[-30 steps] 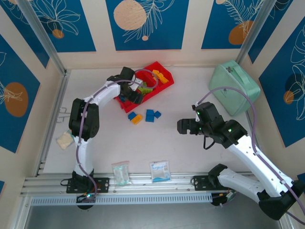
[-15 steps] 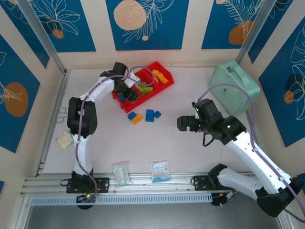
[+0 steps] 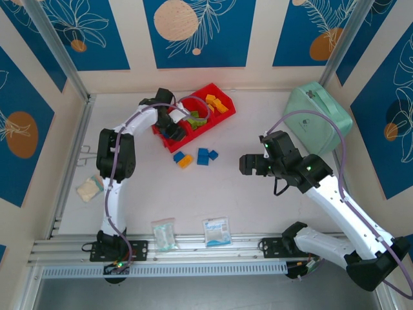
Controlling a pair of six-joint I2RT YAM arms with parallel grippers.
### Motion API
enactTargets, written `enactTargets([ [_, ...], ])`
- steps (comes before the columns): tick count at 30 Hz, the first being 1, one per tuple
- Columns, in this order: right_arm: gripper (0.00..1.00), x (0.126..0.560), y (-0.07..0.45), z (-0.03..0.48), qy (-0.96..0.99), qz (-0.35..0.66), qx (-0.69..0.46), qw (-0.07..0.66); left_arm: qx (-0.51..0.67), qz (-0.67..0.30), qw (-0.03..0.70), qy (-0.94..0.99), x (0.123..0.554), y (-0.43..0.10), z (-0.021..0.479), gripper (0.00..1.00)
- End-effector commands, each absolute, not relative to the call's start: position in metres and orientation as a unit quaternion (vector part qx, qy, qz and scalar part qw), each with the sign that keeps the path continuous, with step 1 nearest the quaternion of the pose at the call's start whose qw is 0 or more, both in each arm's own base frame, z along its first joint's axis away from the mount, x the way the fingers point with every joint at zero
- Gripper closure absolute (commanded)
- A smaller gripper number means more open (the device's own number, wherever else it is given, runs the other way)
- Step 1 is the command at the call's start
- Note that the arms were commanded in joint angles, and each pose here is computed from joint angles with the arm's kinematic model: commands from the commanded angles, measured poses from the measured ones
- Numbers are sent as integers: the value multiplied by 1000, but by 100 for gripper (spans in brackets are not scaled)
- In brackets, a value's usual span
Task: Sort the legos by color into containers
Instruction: Pick up the lego from the container.
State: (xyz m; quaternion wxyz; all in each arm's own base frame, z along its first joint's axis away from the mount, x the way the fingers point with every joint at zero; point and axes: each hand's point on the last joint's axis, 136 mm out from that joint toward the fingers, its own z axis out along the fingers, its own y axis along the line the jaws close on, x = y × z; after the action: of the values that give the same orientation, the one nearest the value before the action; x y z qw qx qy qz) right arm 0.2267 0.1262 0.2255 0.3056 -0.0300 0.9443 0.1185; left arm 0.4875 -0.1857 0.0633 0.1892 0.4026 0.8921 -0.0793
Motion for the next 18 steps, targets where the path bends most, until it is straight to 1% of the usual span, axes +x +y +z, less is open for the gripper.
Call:
enactTargets([
  [1,1,226,124,229,945,117,-29,305,402,-53,173,897,492,-169,43,39],
  [4,1,226,124,231,944,118,-29,308,399,-36,172,900,497,-165,39,42],
  [13,1,226,126,227,945,122,-28,303,378,-1,190,906,508,-155,43,42],
  [15,1,226,126,227,945,122,-28,302,376,4,192,906,510,-153,44,40],
  [18,1,224,125,225,946,121,-27,301,364,-7,202,909,511,-157,50,34],
])
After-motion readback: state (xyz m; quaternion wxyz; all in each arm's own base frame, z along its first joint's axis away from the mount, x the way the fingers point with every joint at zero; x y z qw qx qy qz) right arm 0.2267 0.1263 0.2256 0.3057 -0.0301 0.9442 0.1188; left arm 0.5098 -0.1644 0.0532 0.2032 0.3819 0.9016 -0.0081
